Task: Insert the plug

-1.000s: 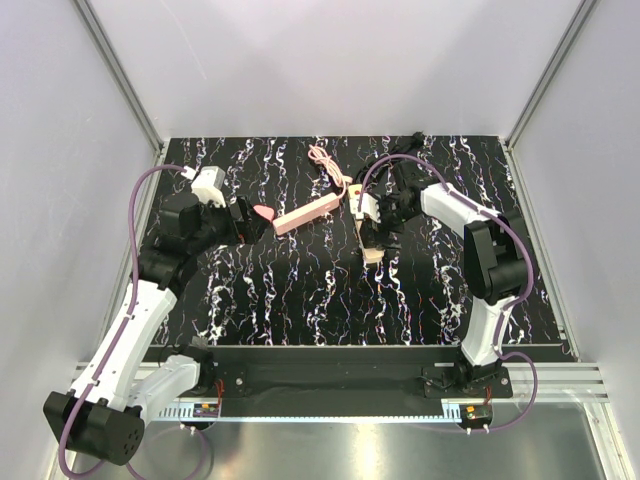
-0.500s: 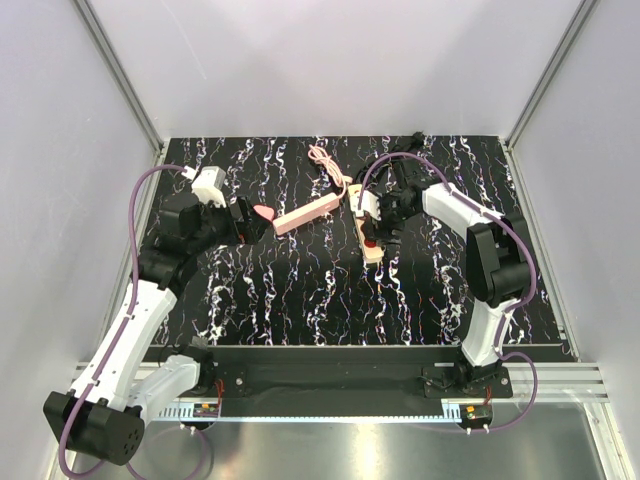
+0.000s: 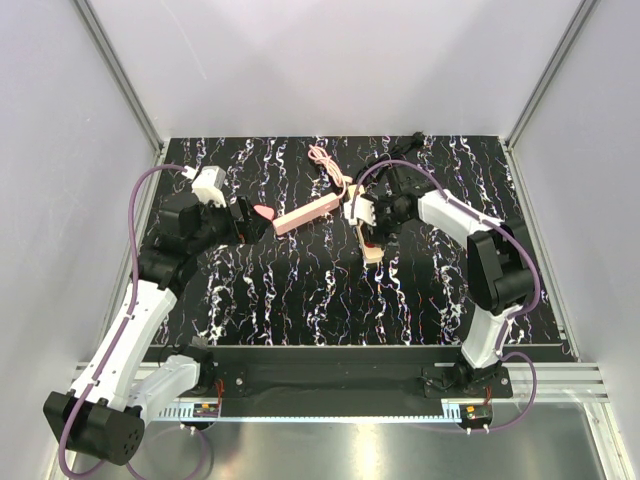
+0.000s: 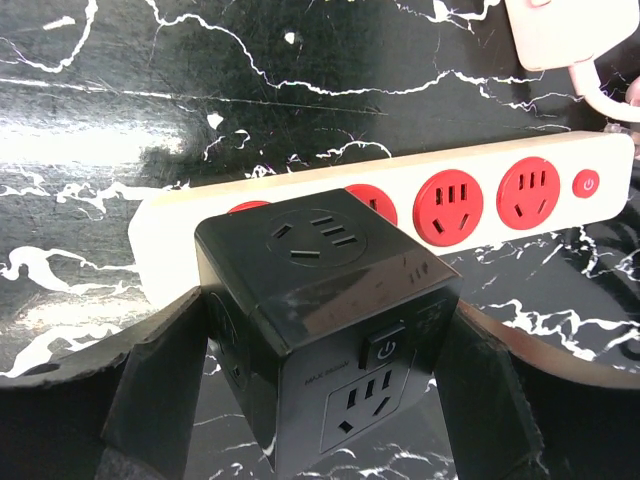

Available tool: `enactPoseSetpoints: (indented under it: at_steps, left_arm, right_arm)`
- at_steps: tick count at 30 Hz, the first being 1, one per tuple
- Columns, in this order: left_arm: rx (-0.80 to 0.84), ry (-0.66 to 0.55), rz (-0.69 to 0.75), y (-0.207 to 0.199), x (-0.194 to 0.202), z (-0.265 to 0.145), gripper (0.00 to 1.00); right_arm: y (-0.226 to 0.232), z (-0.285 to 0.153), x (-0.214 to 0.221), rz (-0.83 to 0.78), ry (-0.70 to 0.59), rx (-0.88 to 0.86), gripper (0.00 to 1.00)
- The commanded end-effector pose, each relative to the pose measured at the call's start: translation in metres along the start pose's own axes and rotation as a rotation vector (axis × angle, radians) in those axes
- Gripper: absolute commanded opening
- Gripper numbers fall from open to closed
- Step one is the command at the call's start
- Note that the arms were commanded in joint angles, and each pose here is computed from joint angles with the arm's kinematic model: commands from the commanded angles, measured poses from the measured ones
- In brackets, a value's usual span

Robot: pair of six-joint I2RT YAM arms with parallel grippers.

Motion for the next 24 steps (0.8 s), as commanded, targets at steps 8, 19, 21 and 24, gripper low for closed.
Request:
enactPoseSetpoints:
  at_steps: [8,19,21,24]
  left_arm:
    - [0.041,-0.055,0.015,-0.006,-0.010,-0.004,0.99]
    - [0.047,-0.066,0.017,-0.008,-0.011,-0.007,0.99]
    - [0.047,-0.067,0.017,-0.008,-0.011,-0.007,0.99]
    - [0.046,-0.068,0.017,-0.008,-0.011,-0.007,0.99]
  right_arm:
    - [0.020,0.011,0.001,-0.020,0.161,-0.022,0.03]
    - [0.035,0.028,0.001,-0.070,0.173,-0.047,0.00]
    - [0.038,0.033,0.001,-0.067,0.170,-0.065,0.00]
    - [0.043,0.039,0.002,-0.032,0.163,-0.103,0.00]
Point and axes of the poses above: each gripper's point midway between its finger pads, its own z axis out along the fingers, its own y axis along the line the jaws close on, x = y × z, the point moved 6 cm from there along -z, back along the fingers, and after that the axes turned 4 degrees about -z, right-handed, at the moved point
